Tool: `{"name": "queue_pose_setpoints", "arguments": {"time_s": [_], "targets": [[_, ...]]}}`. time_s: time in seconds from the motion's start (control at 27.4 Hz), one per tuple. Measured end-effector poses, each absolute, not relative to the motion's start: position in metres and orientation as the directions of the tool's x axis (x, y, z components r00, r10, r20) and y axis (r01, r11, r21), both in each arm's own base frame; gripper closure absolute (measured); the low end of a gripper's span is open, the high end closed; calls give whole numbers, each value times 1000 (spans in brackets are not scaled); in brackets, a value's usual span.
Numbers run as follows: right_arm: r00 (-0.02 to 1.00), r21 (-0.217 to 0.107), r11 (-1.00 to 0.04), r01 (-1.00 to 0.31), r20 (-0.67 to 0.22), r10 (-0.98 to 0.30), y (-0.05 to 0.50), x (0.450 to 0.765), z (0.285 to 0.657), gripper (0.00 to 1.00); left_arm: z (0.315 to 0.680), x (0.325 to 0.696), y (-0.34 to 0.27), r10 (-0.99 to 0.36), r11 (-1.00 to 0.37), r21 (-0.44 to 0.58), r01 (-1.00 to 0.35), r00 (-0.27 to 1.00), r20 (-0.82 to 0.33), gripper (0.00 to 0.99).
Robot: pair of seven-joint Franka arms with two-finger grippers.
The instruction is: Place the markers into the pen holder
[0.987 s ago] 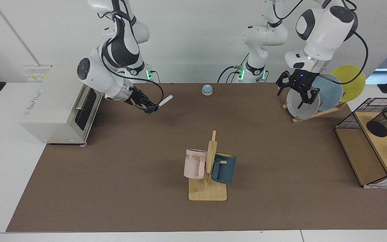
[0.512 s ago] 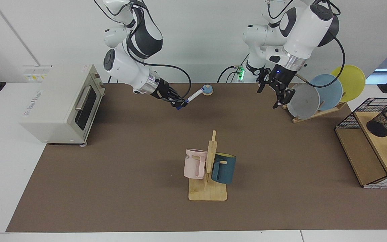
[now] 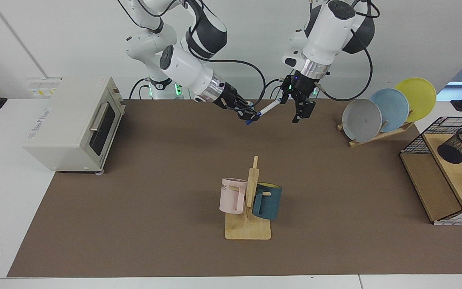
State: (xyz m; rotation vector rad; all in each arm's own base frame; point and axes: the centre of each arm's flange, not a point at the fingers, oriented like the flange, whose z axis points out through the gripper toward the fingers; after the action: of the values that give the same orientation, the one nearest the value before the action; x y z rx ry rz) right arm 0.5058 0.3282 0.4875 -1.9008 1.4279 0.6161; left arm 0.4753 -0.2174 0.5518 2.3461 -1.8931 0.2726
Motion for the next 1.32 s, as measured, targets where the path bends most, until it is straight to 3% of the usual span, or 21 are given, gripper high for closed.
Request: {"name": "queue_pose_setpoints", "arguments": {"time_s": [0.22, 0.44, 0.8, 0.88, 0.99, 1.1, 1.17, 1.32], "targets": [[274, -227, -157, -961, -719, -638, 335, 503, 488, 837, 552, 477, -211, -970, -134, -32, -990, 125, 206, 9], [275, -226, -160, -961, -721, -636, 339, 501, 489, 837, 562, 473, -213, -974, -110, -30, -993, 102, 204, 57], [278, -226, -163, -960, -721, -634, 341, 500, 489, 837, 586, 465, -210, -977, -96, -1, -995, 94, 192, 44], [278, -226, -163, -960, -721, -634, 341, 500, 489, 837, 588, 464, -212, -977, -90, -4, -996, 88, 193, 123], [277, -226, -163, -960, -721, -635, 341, 500, 489, 837, 590, 460, -222, -979, -72, -8, -997, 69, 191, 137], [277, -226, -163, -960, -721, -635, 341, 500, 489, 837, 589, 456, -230, -980, -58, -9, -998, 55, 189, 238], [277, -226, -163, -960, -721, -635, 341, 500, 489, 837, 589, 455, -232, -981, -54, -9, -999, 51, 188, 256], [277, -226, -163, -960, -721, -635, 341, 500, 489, 837, 589, 455, -232, -981, -53, -9, -999, 50, 188, 423]]}}
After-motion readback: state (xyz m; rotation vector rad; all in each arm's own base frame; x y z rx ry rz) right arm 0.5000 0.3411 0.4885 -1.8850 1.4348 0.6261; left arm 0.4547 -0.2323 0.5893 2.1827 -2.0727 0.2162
